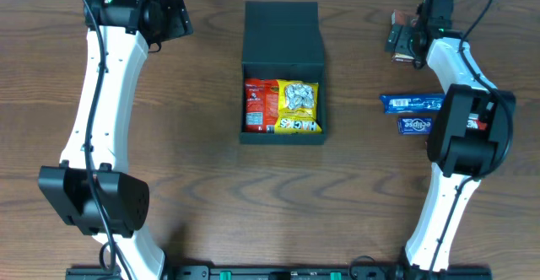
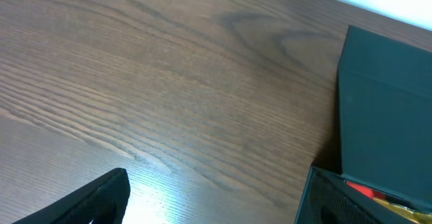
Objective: Pack container
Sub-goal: 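Reach the right gripper to the brown Pocky box and grasp it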
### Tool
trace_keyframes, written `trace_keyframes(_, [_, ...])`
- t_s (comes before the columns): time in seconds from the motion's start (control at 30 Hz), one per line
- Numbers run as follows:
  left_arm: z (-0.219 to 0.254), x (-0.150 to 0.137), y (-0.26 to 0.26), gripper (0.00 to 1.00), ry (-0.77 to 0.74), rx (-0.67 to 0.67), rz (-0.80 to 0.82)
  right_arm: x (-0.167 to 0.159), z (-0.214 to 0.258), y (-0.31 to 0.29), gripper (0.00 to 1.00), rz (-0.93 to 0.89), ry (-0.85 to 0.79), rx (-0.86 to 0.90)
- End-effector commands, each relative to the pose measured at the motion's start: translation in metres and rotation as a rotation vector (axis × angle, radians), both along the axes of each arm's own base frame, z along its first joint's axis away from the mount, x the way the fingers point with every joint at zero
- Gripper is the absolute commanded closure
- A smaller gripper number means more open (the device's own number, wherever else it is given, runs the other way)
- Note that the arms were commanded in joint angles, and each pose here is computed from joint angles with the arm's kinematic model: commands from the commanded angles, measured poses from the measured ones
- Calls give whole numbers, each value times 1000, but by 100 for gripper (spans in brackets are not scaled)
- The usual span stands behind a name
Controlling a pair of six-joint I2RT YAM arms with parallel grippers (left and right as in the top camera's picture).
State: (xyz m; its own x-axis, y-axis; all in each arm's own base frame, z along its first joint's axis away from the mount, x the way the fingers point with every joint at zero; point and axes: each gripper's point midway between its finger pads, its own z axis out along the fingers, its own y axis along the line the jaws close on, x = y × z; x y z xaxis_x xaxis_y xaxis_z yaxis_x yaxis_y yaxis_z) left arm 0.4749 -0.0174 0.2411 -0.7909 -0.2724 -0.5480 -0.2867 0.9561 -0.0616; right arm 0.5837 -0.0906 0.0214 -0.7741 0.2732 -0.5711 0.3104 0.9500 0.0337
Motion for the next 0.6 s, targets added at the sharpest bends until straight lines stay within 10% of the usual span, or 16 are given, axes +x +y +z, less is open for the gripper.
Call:
trace_keyframes(0.0, [5, 2, 2, 14, -11, 3, -2, -2, -15, 1, 1, 18, 22, 10])
trace_keyframes(0.57, [5, 1, 2, 14, -11, 3, -2, -1, -28, 21, 19, 63, 38, 47])
